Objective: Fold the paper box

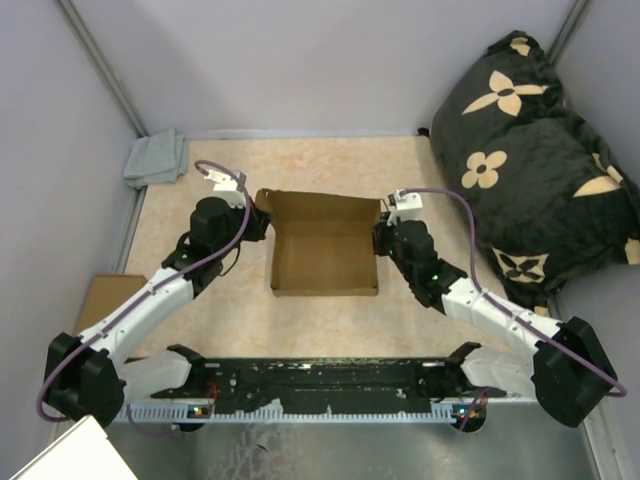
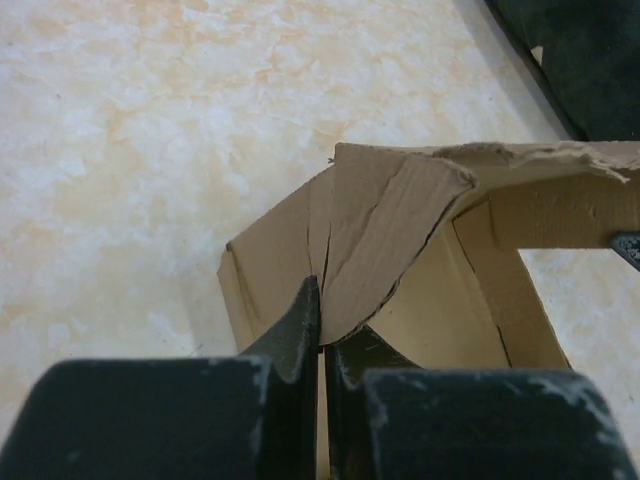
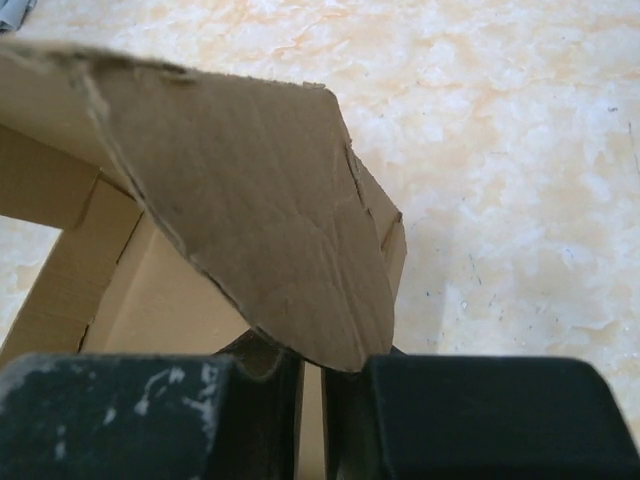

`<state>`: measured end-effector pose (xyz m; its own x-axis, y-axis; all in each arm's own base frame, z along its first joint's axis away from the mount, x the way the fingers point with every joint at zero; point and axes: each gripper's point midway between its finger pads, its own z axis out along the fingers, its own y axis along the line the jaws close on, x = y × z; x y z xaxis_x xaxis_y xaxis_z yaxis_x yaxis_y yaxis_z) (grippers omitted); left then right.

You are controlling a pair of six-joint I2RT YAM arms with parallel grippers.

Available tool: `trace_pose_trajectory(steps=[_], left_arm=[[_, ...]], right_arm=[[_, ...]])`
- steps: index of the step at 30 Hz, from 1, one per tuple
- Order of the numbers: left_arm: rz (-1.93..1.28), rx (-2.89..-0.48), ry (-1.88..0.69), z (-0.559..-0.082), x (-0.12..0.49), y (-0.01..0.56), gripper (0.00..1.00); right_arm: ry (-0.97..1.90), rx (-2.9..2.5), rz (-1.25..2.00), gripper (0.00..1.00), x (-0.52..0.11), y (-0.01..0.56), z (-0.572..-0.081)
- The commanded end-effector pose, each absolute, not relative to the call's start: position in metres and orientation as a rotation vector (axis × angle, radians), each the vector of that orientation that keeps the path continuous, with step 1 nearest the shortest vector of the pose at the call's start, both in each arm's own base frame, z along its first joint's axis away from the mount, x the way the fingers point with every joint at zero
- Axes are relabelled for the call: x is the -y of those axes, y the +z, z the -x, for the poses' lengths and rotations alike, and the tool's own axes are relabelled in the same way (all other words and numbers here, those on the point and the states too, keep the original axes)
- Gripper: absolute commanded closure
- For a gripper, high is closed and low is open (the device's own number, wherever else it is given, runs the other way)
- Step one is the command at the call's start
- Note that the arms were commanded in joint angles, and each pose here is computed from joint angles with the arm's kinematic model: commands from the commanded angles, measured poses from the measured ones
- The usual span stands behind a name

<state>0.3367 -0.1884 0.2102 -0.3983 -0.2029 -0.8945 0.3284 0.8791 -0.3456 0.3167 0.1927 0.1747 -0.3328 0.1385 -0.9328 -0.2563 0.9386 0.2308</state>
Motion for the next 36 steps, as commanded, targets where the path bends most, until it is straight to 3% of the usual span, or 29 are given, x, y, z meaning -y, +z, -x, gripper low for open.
trace_pose_trajectory(steps=[1, 3, 10, 11, 22, 28, 36], left_arm=[[-0.135, -2.027, -0.635, -0.305, 0.198, 0.177, 0.95], [-0.122, -2.064, -0.611, -0.298, 0.192, 0.167, 0.91], [-0.044, -2.142, -0.54, -0.277, 0.169, 0.139, 0.73], [-0.032, -2.148, -0.539, -0.274, 0.167, 0.136, 0.71], [0.11, -2.145, -0.485, -0.244, 0.135, 0.133, 0.63], [0.27, -2.145, -0.326, -0.253, 0.109, 0.123, 0.61], [0.379, -2.022, -0.245, -0.277, 0.095, 0.164, 0.6]], right_arm=[[0.428, -1.918, 0.102, 0.9, -0.199, 0.162, -0.302], [0.414, -1.943, 0.108, 0.87, -0.195, 0.158, -0.297], [0.397, -2.079, 0.131, 0.44, -0.176, 0.132, -0.263], [0.406, -2.092, 0.129, 0.41, -0.174, 0.13, -0.256], [0.489, -2.159, -0.032, 0.38, -0.14, 0.118, -0.202], [0.33, -2.131, -0.223, 0.4, -0.109, 0.124, -0.211], [0.26, -1.992, -0.244, 0.41, -0.109, 0.182, -0.245]])
